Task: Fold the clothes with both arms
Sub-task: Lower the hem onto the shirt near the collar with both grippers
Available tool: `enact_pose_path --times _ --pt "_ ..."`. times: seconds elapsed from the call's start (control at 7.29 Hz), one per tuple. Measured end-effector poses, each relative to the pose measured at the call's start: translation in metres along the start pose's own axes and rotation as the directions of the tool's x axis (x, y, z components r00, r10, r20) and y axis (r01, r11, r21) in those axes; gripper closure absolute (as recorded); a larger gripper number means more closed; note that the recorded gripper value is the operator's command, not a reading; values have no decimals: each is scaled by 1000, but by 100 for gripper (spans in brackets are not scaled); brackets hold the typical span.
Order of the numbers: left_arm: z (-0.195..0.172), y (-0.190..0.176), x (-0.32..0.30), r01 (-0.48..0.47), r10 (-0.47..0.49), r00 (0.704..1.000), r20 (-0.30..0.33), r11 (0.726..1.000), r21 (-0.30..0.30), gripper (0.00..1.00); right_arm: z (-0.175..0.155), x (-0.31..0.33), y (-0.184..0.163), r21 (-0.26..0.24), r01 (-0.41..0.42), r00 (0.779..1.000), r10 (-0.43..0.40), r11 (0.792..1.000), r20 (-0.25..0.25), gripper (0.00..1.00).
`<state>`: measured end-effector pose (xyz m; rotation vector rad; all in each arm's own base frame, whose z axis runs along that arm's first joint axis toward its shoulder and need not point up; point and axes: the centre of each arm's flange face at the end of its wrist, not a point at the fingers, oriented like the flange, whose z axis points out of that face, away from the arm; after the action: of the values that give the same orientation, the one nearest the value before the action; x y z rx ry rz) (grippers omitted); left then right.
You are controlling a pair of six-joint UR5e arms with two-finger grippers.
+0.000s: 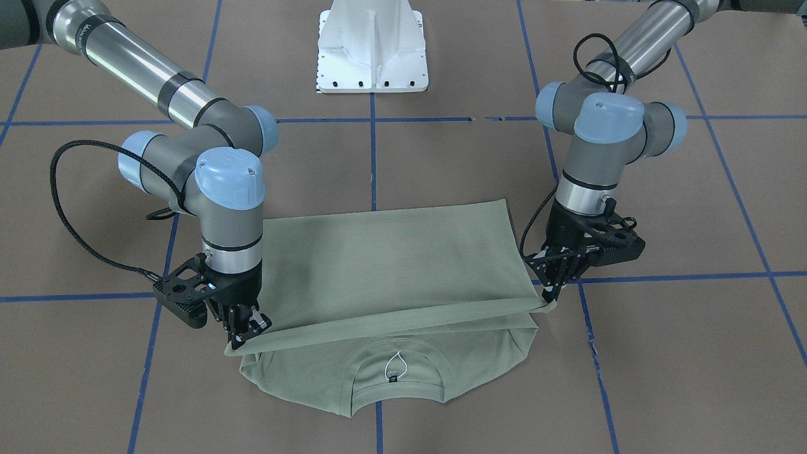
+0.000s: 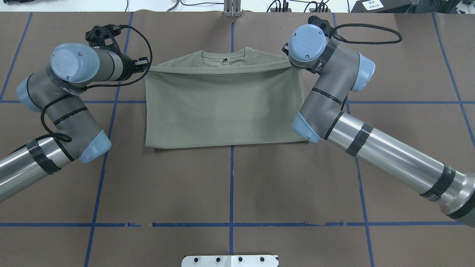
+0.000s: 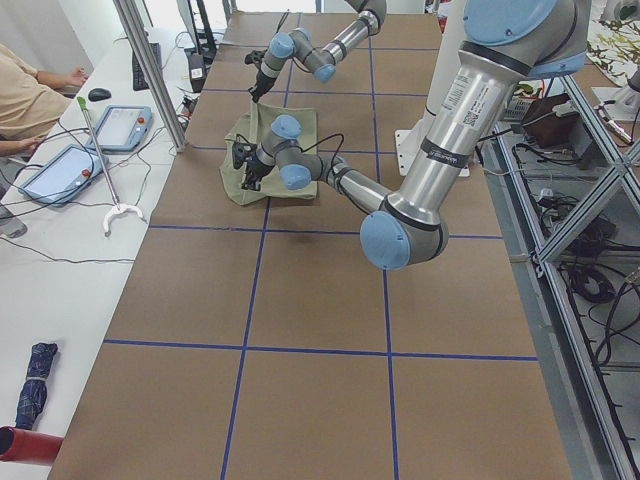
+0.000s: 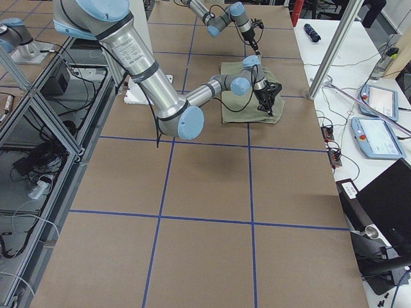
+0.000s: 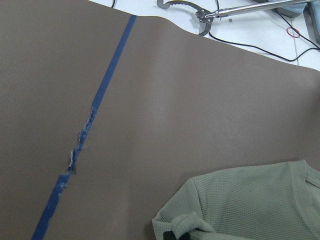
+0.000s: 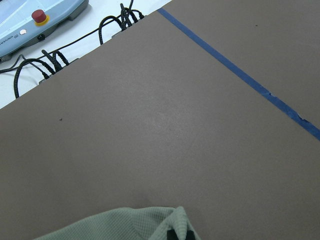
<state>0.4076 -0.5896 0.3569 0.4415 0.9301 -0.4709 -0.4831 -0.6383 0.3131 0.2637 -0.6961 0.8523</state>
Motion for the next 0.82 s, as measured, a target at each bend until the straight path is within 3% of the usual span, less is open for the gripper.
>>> enact_pose_path --times 0.27,0.41,0.55,0.69,0.82 --pt "9 -2 1 2 -2 1000 1 1000 1 100 10 1 1 0 5 1000 -5 1000 -7 100" --pt "17 -3 2 2 -2 1000 8 1000 0 94 13 1 2 0 7 1000 -7 1000 -7 100" --pt "25 -3 1 3 -3 1000 9 1000 0 60 15 2 3 -1 9 1000 -9 1000 -3 72" --pt "31 -3 -2 3 -3 1000 6 1000 1 50 16 2 3 0 10 1000 -10 1000 -1 1" --pt "34 -3 -5 4 -4 1000 1 1000 3 43 15 -1 3 3 10 1000 -10 1000 4 1"
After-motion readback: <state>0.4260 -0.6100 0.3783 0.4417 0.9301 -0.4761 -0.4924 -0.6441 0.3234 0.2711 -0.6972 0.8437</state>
